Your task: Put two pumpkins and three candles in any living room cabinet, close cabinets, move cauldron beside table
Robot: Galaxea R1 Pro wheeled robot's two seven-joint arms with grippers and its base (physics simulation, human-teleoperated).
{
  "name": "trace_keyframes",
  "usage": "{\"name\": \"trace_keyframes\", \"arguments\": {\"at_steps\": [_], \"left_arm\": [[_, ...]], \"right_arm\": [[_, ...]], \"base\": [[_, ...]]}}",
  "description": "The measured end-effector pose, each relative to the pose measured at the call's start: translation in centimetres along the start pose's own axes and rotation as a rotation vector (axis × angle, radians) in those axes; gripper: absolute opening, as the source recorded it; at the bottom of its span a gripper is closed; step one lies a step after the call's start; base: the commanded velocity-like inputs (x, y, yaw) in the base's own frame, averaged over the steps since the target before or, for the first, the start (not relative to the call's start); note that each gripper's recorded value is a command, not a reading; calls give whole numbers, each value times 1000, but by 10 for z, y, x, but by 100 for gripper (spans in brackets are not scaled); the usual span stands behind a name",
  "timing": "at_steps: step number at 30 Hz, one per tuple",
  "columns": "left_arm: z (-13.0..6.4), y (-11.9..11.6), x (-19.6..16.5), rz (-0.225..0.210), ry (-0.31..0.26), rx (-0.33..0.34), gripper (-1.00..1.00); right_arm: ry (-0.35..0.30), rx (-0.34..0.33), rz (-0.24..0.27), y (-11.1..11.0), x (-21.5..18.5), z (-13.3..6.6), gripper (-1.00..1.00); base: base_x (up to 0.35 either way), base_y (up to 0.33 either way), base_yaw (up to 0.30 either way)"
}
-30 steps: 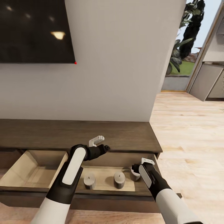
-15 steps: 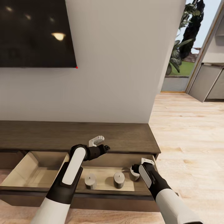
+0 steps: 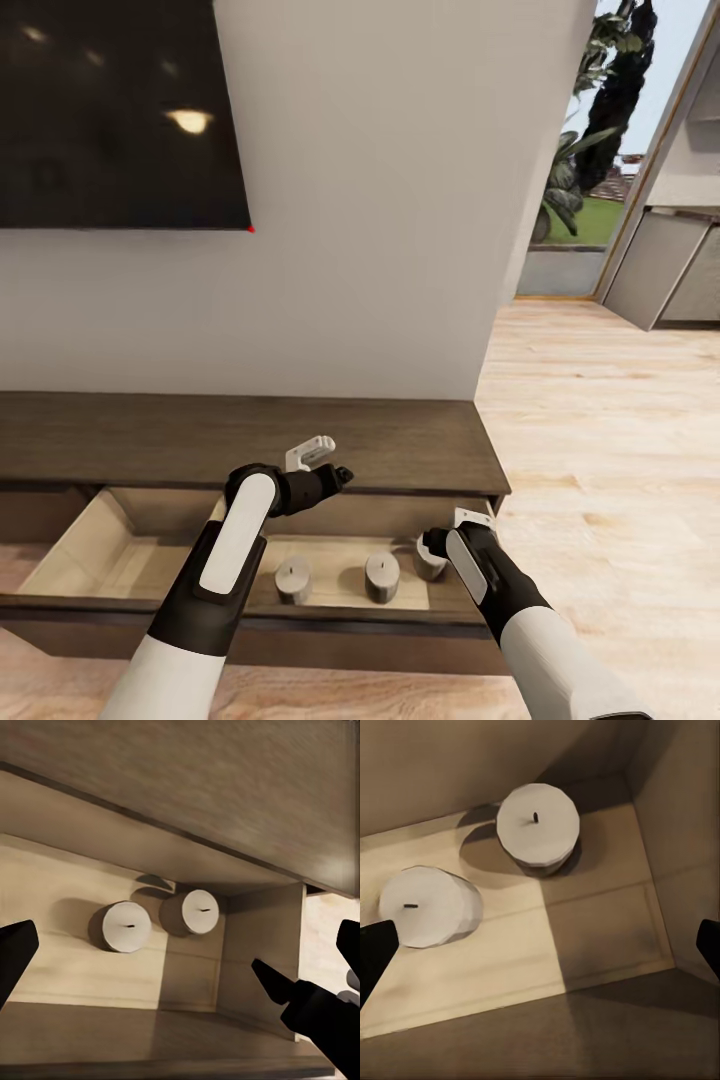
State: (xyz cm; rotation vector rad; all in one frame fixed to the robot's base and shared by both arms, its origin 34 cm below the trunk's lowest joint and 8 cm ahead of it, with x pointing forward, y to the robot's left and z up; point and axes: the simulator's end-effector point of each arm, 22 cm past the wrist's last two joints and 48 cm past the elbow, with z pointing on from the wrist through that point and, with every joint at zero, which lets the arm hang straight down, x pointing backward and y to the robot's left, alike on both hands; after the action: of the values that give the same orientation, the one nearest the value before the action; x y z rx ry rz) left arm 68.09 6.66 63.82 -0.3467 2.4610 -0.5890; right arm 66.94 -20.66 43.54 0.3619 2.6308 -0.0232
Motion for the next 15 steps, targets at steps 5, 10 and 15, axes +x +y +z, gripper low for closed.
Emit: {"name": "trace_keyframes", "arguments": {"at_steps": [5,10,15], "left_arm": [[-7,-5,-7,0,0,0,100],[-13,-11,-13,0,1,0,100],[-19,-16,-20,0,1,0,100]], "right_arm": [[0,0,0,1,-7,-8,100],[1,1,0,2,-13,-17,100],[1,1,0,3,-20,-25,100]], "base": [[-4,0,0],[-119,0,0],[-127,0,0]]}}
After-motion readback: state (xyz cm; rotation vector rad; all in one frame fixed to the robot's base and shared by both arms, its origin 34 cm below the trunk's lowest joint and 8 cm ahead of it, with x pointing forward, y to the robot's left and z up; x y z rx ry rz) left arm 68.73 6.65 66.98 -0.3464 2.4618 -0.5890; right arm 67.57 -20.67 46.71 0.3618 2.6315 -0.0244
